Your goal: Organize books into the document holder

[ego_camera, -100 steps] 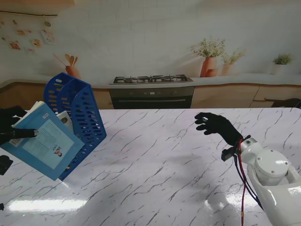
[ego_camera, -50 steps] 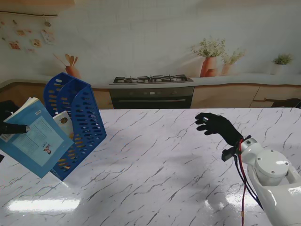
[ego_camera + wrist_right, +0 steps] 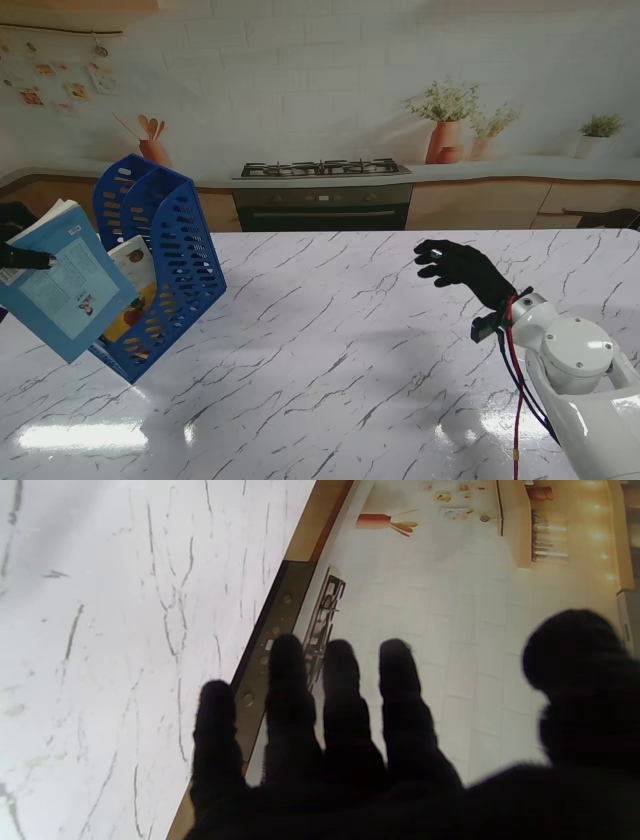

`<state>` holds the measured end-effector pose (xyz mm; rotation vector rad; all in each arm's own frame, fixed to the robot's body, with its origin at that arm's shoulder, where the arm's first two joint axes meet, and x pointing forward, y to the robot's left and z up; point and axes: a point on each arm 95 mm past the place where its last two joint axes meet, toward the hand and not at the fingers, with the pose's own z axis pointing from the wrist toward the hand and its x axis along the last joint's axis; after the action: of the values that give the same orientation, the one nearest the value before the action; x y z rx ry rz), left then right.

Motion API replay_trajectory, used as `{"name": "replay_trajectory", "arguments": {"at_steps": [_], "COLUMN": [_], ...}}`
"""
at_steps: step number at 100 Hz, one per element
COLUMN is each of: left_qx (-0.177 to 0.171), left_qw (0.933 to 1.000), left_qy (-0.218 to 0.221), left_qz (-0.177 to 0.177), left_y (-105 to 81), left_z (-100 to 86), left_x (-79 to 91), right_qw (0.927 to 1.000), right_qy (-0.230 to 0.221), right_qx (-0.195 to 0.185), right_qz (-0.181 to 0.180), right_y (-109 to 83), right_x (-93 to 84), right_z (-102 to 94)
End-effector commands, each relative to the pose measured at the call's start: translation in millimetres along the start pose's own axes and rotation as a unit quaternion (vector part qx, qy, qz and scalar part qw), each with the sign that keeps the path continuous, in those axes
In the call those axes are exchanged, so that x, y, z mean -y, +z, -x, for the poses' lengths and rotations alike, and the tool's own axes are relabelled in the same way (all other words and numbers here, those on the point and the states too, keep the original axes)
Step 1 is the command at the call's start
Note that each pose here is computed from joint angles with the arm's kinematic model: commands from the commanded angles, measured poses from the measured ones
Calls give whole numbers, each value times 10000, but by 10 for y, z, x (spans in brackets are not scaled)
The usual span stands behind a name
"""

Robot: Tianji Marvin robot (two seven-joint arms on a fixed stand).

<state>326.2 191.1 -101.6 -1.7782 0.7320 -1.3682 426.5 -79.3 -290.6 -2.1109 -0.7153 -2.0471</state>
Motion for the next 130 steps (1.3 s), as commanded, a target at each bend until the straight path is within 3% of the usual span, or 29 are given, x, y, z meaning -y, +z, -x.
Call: {"name": "replay_trajectory", "arguments": {"at_steps": [1, 34, 57, 79, 118, 130], "left_qx": [-177, -512, -604, -624, -573, -483], "left_qw": [9998, 9987, 9980, 9980, 9982, 9988], "left_qy": [2, -58, -151, -142, -174, 11], "left_qz": [4, -52, -128, 13, 1, 86], "left_y": [79, 396, 588, 709, 781, 796], "left_z": [9, -2, -102, -140, 90, 144], "left_x": [-36, -146, -205, -315, -717, -820], "right_qw": [10000, 9999, 9999, 9999, 10000, 10000], "right_qy": [41, -15, -6, 2, 8, -4], "right_qx": [18, 91, 91, 85, 50, 29], "right_qz": [-22, -59, -68, -85, -67, -72], "right_y": [7, -3, 19, 32, 43, 37], "right_x": [46, 45, 52, 63, 45, 47], "right_z": [15, 30, 30, 37, 36, 25]}}
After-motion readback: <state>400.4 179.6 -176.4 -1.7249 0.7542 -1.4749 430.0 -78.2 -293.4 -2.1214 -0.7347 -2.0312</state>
